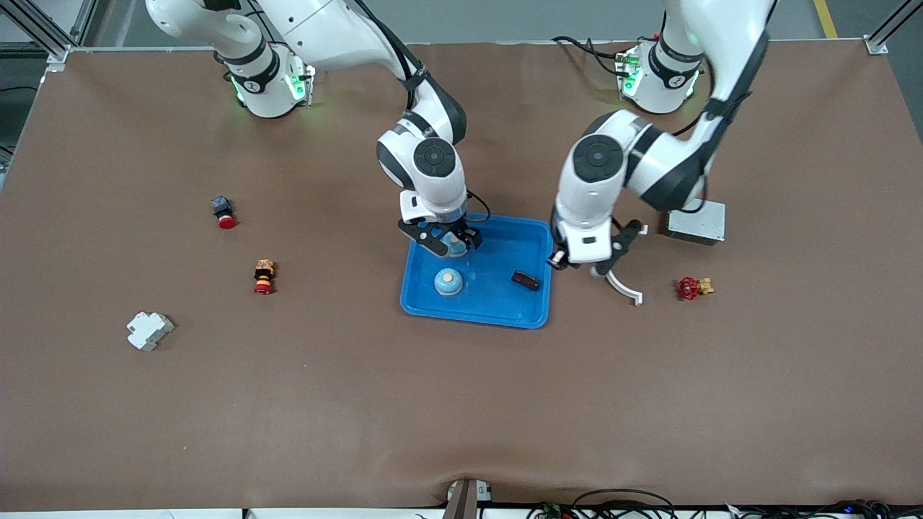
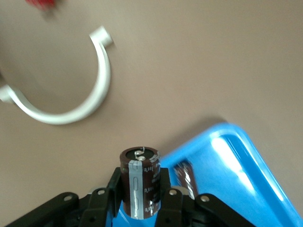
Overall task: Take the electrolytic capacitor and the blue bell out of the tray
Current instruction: 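Place the capacitor by the white arc while the right gripper grasps the bell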
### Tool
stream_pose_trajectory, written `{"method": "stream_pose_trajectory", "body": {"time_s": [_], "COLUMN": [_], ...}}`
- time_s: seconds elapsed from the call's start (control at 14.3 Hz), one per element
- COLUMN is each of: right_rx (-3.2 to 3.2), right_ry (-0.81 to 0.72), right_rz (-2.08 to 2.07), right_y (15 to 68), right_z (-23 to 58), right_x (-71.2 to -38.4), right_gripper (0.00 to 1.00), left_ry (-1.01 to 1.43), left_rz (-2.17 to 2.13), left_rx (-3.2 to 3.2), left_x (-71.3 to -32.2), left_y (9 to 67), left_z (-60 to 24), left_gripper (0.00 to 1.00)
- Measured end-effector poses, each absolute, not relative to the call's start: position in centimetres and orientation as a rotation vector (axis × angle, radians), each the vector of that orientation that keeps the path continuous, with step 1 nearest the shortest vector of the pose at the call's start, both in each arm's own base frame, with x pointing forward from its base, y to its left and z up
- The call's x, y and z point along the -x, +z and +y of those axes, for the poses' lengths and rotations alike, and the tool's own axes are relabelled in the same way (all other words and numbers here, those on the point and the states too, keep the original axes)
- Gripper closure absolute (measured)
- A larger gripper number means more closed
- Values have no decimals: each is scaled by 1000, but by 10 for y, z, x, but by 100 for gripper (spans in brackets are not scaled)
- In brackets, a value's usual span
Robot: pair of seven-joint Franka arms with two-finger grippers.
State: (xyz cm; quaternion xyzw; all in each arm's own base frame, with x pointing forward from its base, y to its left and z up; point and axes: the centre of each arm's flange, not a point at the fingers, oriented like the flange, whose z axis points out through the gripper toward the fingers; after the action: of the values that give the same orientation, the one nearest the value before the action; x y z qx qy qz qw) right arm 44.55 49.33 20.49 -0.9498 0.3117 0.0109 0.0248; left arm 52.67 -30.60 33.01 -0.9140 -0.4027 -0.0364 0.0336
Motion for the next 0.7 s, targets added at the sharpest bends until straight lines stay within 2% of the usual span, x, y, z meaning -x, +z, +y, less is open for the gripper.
{"method": "stream_pose_trajectory", "body": {"time_s": [0.21, 0.56, 0.7], "right_rx": [2938, 2941, 2953], "right_ry": [31, 20, -5], "right_rz": [965, 956, 933], "right_y": [199, 194, 195], "right_z": [493, 496, 497], "right_x": [-446, -449, -449], "right_gripper": [0, 3, 22], "left_ry": [-34, 126, 153], "left_rz": [-1146, -1108, -1105], "left_rx": [2765, 2725, 2754], "left_x": [-544, -552, -556], "left_y": [326, 273, 251], "left_z": [-237, -139, -101], "left_gripper": [66, 66, 66]}}
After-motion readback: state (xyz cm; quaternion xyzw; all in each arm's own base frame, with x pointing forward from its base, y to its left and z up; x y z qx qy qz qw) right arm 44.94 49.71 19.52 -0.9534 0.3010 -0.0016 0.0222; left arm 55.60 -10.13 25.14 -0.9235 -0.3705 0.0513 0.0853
